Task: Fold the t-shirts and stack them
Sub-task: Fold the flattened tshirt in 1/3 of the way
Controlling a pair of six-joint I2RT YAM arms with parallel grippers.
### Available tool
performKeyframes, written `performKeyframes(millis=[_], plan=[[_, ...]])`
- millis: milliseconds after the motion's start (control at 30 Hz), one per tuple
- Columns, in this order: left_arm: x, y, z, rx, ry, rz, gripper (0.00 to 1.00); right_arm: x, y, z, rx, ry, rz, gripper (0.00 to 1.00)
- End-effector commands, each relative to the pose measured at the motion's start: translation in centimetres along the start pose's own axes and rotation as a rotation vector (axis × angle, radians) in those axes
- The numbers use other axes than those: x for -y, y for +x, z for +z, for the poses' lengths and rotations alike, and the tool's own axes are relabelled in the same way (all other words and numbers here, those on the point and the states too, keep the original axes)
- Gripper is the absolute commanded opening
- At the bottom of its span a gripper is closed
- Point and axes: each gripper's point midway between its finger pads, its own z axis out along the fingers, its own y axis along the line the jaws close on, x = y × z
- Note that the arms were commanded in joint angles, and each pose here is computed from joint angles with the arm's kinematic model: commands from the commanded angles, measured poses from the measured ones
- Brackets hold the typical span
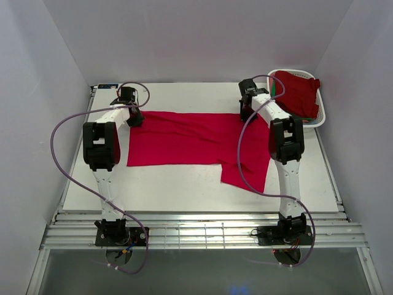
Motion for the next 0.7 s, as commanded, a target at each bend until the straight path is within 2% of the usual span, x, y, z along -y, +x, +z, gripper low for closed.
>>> performKeyframes(millis=[0,100,167,267,333,467,667], plan=[[1.3,-1.8,-2.0,0.050,0.058,0.030,0.12,-2.1,-3.2,-2.4,0.194,-0.132,-0.018,0.08],[2.1,-3.9,-4.7,0.134,0.098,0.015,0.19,-2.7,-5.8,-7.3,0.333,-0.214,0.002,0.08],[1.9,-3.7,-5.4,0.147,0.096,0.010,0.33,-3.1,-6.5,-9.2,0.374,-0.241,0.007,0.08],[1.0,-3.2,-6.1,0.157,0.071,0.010,0.54,-4.7,-6.2,-9.9,0.351,-0.305,-0.010,0.08],[-0.2,-1.9,-5.7,0.130,0.025,0.017,0.56,-6.1,-5.7,-10.1,0.309,-0.353,-0.031,0.08],[-2.2,1.2,-4.6,0.055,-0.047,0.029,0.54,-8.3,-3.3,-7.4,0.195,-0.405,-0.066,0.08],[-3.1,3.3,-3.6,0.006,-0.072,0.030,0.53,-9.6,-0.8,-4.7,0.117,-0.431,-0.083,0.08]])
